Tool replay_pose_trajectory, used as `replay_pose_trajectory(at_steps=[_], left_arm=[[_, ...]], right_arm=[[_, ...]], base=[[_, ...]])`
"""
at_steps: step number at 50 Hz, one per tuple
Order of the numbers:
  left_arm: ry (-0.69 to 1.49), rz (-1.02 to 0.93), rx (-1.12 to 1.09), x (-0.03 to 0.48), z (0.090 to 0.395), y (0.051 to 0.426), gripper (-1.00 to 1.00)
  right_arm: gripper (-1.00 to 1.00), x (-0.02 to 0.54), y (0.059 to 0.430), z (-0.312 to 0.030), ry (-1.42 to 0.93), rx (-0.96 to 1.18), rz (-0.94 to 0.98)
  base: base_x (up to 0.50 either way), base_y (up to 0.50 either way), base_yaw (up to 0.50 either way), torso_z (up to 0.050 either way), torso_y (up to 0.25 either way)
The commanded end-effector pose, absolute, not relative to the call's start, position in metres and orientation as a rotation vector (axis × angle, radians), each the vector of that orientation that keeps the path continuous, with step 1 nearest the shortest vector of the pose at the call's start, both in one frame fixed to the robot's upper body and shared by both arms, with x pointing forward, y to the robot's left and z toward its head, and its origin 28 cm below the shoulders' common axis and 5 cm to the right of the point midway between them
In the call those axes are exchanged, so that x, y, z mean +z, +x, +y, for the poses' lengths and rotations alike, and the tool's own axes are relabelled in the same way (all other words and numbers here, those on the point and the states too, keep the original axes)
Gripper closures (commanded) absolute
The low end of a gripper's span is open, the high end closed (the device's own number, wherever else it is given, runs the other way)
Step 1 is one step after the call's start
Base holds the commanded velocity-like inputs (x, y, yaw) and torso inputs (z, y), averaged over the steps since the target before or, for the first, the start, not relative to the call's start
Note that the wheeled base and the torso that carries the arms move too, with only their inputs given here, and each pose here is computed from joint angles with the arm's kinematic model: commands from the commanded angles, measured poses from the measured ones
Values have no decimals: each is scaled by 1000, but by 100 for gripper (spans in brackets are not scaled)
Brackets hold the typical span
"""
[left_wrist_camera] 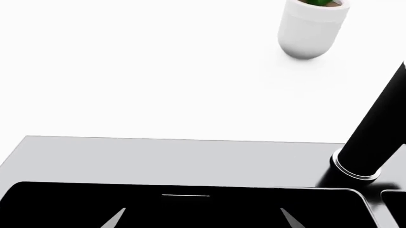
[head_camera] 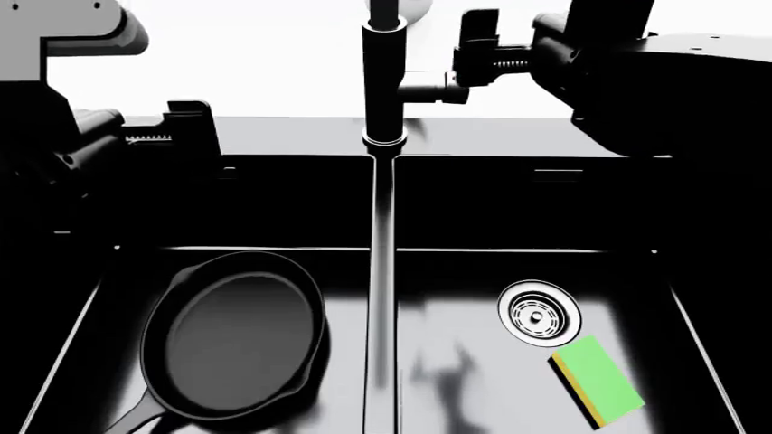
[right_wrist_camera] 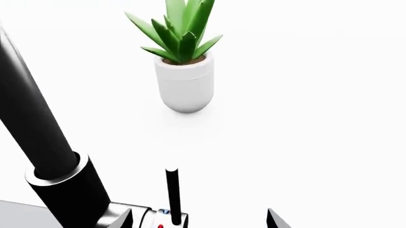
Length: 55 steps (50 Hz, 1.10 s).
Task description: Pick the pan and sponge and place them into the sink. Then turn on the water.
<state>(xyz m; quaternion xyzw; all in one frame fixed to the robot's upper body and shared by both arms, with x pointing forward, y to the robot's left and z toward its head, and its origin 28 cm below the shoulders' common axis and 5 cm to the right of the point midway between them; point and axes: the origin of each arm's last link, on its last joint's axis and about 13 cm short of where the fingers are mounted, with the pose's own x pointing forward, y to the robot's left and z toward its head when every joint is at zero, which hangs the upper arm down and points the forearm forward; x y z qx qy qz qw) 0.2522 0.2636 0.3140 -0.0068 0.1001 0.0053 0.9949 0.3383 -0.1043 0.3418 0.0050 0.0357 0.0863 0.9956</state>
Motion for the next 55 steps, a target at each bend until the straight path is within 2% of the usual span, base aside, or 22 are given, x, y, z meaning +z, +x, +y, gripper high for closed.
replay_pose_trajectory(at_steps=[1, 55], left_arm=[[-8, 206, 13, 310, 263, 252, -100], [-13, 209, 23, 302, 267, 253, -100]], right_arm=[[-100, 333, 352, -101, 8, 174, 77], [-100, 310, 398, -101, 64, 131, 128]], base=[[0, 0, 0, 0, 0], [0, 0, 0, 0, 0]])
